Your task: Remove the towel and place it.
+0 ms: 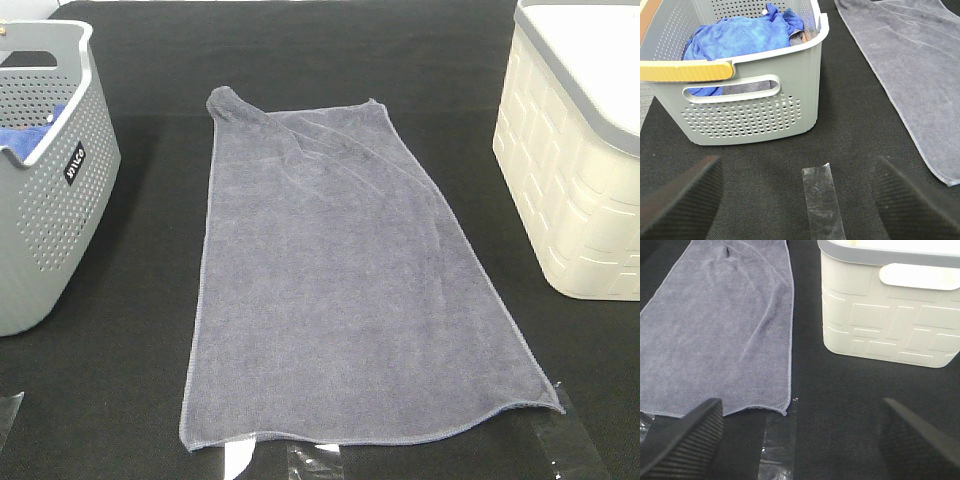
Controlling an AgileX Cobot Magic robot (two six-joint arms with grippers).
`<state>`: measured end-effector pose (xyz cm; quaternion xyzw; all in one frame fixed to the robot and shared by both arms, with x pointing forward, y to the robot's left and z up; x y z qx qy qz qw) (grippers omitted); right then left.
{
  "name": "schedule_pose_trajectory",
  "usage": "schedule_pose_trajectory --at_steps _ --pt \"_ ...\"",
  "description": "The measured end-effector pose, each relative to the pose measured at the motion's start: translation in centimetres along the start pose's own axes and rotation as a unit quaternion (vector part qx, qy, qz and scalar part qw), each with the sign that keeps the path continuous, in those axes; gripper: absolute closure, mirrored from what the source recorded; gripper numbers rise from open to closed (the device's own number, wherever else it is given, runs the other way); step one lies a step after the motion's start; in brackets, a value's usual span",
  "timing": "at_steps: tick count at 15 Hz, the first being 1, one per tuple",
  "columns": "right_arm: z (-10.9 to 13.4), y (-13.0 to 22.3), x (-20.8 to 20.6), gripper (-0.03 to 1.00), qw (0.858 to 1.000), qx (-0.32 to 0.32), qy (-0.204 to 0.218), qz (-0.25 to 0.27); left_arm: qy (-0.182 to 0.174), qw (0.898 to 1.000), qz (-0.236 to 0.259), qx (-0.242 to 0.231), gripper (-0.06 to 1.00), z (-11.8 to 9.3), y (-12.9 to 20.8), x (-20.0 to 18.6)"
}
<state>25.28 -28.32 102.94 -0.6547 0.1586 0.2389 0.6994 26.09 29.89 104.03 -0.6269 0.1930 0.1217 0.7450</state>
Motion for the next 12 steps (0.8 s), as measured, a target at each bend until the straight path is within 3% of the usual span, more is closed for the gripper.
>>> schedule_pose_trajectory --at_steps 12 --pt "0.0 0.0 0.0 0.19 1.0 0.0 0.0 0.0 0.0 1.0 0.0 0.001 0.17 0.0 0.0 0.0"
Point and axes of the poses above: a point on each arm's last joint axis where the gripper is mounted, x pointing out along that axis toward the gripper, z along the wrist's bending axis when the last joint is at zero, y = z × x, the point moved 3 cm from there along x, pointing out along that axis toward the gripper, and after that the axes turned 7 degrees about x, right-handed, at the moved point
